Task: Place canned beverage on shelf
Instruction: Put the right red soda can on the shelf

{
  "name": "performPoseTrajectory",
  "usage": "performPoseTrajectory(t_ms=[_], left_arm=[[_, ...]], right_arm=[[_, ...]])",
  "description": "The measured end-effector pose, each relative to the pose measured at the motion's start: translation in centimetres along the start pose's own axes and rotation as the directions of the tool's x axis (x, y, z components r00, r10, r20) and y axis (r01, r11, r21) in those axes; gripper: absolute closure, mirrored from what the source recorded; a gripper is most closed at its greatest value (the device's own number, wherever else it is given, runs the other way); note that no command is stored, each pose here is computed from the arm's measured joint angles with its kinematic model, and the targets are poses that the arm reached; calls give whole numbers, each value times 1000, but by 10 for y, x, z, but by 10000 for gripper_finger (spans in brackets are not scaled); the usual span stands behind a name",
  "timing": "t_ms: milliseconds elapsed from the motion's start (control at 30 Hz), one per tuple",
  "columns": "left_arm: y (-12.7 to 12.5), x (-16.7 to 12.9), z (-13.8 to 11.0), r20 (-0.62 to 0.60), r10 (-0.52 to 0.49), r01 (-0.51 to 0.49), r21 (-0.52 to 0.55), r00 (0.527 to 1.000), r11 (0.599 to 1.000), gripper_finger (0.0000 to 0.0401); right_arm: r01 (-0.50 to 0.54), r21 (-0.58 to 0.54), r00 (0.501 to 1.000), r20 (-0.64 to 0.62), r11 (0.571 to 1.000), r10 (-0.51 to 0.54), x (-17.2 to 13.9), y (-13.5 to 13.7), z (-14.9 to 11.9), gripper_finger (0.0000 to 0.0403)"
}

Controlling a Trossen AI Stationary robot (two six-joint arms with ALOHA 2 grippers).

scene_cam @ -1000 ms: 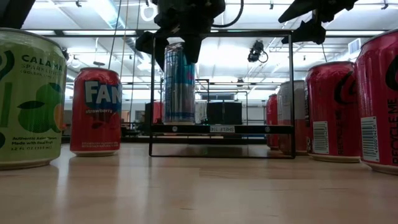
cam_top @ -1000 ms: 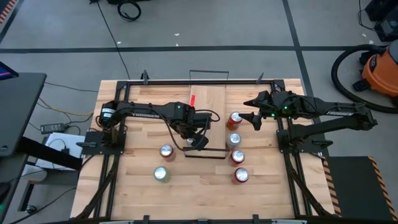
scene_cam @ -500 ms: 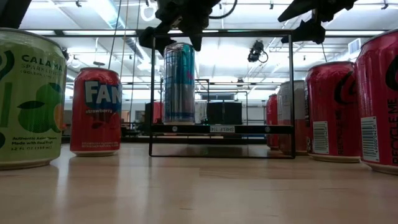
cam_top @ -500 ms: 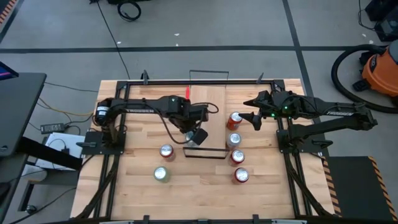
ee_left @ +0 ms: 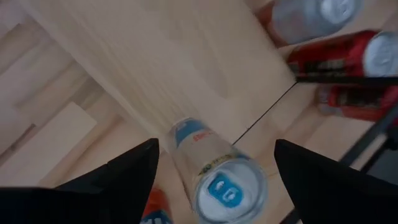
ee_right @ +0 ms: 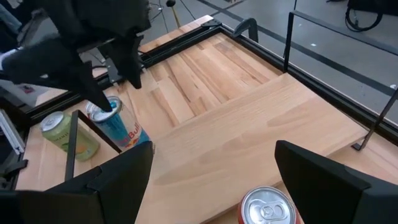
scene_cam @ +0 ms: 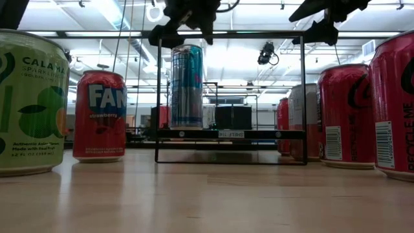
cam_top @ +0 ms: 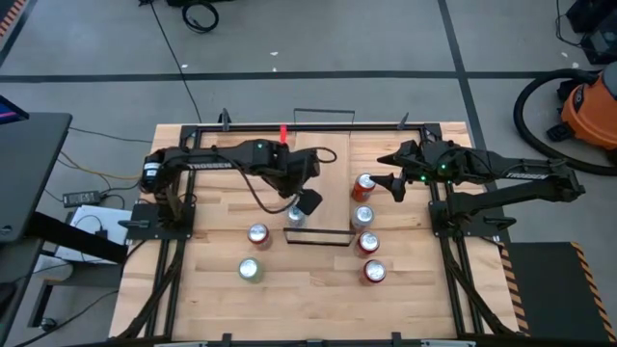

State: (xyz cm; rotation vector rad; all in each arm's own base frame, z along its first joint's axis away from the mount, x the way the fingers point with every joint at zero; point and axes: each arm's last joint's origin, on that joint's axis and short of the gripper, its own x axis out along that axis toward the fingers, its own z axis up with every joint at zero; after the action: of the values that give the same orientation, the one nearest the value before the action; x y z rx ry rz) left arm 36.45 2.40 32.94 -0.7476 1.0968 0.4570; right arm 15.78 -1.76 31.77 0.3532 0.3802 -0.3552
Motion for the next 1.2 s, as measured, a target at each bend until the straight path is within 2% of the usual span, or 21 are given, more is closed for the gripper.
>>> performPoseTrajectory(t_ms=[100,200,467,600,767,967,1200], left_arm=[[1,-8,3,31,-45,45,3,999,999,71],[-2,-12,7,72,-89,85,55,993,995,71],[-13,-18,17,189,-207,178,160,960,971,71],[-12,-19,18,196,-209,179,163,958,970,71],[-9,-36,15,224,-234,187,212,946,959,71],[-7,-51,11,245,-254,181,282,936,942,71],[-2,-63,10,269,-267,175,321,925,931,71]], right_arm=[[-35,-4,999,-24,999,35,0,1,-1,54],[-66,-38,995,-82,997,63,0,1,-6,54],[-90,-167,975,-215,982,53,2,0,-18,54],[-125,-192,958,-279,973,68,14,4,-22,49],[-138,-196,930,-362,971,59,33,10,-30,33],[-149,-205,920,-387,967,59,45,15,-34,7],[-162,-220,904,-425,962,55,56,21,-40,3]])
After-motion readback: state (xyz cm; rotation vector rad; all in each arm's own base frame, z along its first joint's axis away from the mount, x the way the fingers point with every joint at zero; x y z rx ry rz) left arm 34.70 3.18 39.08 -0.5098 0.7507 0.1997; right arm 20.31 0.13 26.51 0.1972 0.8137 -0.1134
